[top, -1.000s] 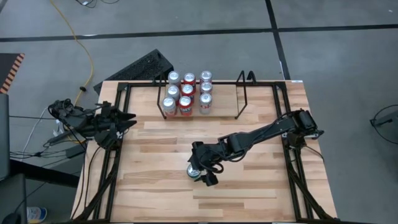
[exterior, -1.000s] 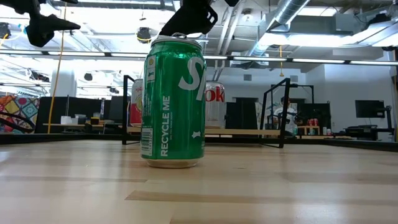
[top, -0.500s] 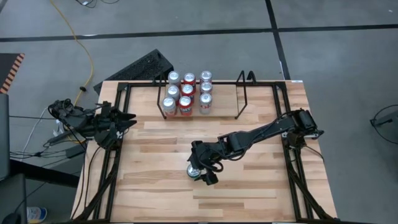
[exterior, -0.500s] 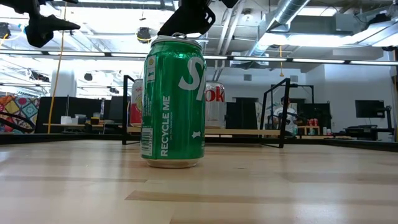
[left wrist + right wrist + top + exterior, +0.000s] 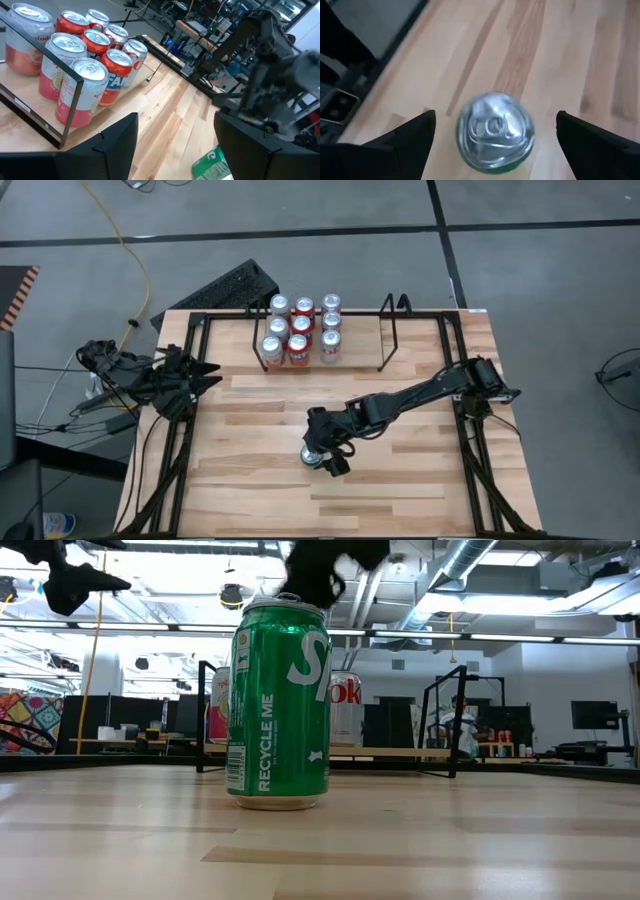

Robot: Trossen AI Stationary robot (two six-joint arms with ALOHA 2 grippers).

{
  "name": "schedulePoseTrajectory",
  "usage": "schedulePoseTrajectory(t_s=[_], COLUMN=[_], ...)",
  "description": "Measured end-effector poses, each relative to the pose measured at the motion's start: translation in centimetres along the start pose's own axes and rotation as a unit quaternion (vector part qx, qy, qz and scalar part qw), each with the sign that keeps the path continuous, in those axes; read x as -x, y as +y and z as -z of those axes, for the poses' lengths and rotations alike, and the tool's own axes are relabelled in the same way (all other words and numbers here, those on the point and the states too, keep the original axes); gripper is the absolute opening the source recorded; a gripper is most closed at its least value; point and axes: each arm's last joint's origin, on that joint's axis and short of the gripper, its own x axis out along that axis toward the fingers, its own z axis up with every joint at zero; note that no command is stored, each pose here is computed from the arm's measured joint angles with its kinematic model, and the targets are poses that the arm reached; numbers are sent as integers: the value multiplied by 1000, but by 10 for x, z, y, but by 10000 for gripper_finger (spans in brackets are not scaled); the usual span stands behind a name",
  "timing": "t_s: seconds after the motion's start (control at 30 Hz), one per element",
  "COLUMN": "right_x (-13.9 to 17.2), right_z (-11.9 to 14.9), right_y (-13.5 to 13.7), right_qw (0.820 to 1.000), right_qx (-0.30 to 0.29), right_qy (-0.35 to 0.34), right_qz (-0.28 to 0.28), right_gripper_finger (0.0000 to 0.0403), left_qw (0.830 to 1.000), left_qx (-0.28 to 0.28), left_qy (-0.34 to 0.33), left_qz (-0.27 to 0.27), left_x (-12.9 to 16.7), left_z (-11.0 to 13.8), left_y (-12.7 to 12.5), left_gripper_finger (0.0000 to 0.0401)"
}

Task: Place canned beverage on shelf
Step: Put the green soda can on the shelf

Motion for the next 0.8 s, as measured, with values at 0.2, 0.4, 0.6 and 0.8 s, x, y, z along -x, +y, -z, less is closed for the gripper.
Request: schedulePoseTrajectory(t_s=[0.2, 0.4, 0.6, 0.8], right_x=[-24, -24, -25, -23], right_z=[9, 11, 14, 17], right_y=[3, 1, -1, -10], right_qw=[1000, 999, 998, 992], right_qx=[-12, -33, -43, -98], right_qy=[17, 27, 43, 51], right_qz=[-14, -11, 34, 63], right_gripper_finger=[388, 381, 345, 272], left_qw=[1000, 1000, 1000, 1000], left_qx=[3, 5, 6, 22], left_qy=[0, 0, -4, -2], left_qz=[0, 0, -4, -2], left_x=[0, 0, 0, 0], left_z=[0, 0, 0, 0], left_y=[0, 0, 0, 0], left_gripper_finger=[247, 247, 247, 247])
